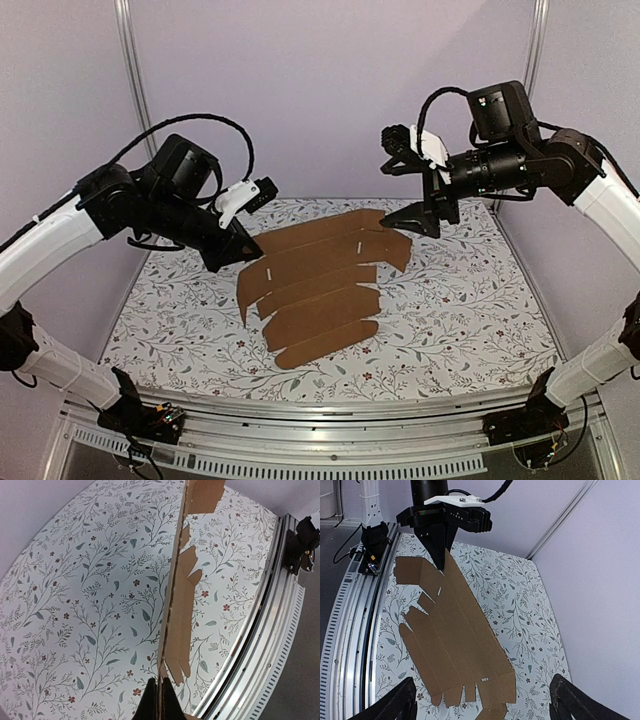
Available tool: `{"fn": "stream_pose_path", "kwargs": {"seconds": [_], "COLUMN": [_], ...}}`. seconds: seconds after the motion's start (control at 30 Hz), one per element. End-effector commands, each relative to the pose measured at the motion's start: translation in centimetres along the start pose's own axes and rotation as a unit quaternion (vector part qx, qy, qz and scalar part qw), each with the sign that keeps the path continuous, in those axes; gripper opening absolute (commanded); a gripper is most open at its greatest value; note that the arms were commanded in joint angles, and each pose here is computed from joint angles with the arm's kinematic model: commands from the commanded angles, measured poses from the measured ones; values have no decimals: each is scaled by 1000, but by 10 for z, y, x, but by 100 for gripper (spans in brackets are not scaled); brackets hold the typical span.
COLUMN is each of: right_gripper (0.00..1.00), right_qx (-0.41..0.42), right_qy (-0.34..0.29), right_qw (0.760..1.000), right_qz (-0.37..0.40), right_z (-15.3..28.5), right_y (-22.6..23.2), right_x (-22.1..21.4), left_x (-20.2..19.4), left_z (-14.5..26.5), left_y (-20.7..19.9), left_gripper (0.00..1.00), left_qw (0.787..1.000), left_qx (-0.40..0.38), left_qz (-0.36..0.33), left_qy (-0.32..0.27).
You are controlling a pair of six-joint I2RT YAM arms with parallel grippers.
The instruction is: Fold the paper box
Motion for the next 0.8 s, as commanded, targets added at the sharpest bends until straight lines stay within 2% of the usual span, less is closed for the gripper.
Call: {"fn": "stream_pose_path", "kwargs": {"seconds": [0.0, 0.4, 0.77], "right_gripper": [90, 79, 70], "right_qx": [24, 56, 99], "right_qy": [34, 70, 95], "right_qw": [999, 996, 991], "right_qz": [21, 15, -5], "right_z": [-22, -76, -111], "right_y": [0, -8, -1], "right_x": [-6, -28, -51], "left_x": [-4, -11, -16], "left_z": [-1, -15, -21], "left_y": [-1, -14, -15], "left_gripper": [0, 0, 0], "left_qw": [997, 987, 986], "left_qx": [44, 86, 95], "left_qz": [-49, -119, -127], "left_qy": [44, 60, 55]}}
Point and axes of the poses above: each gripper's point midway between its finger pads, its own z axis back along the fingers, its own y axis along the line the jaws close on, x = y × z, the point moved 6 cm from there along z, back along the fingers, and after that the axes turned 2 degrees about z, right-handed, at the moved point
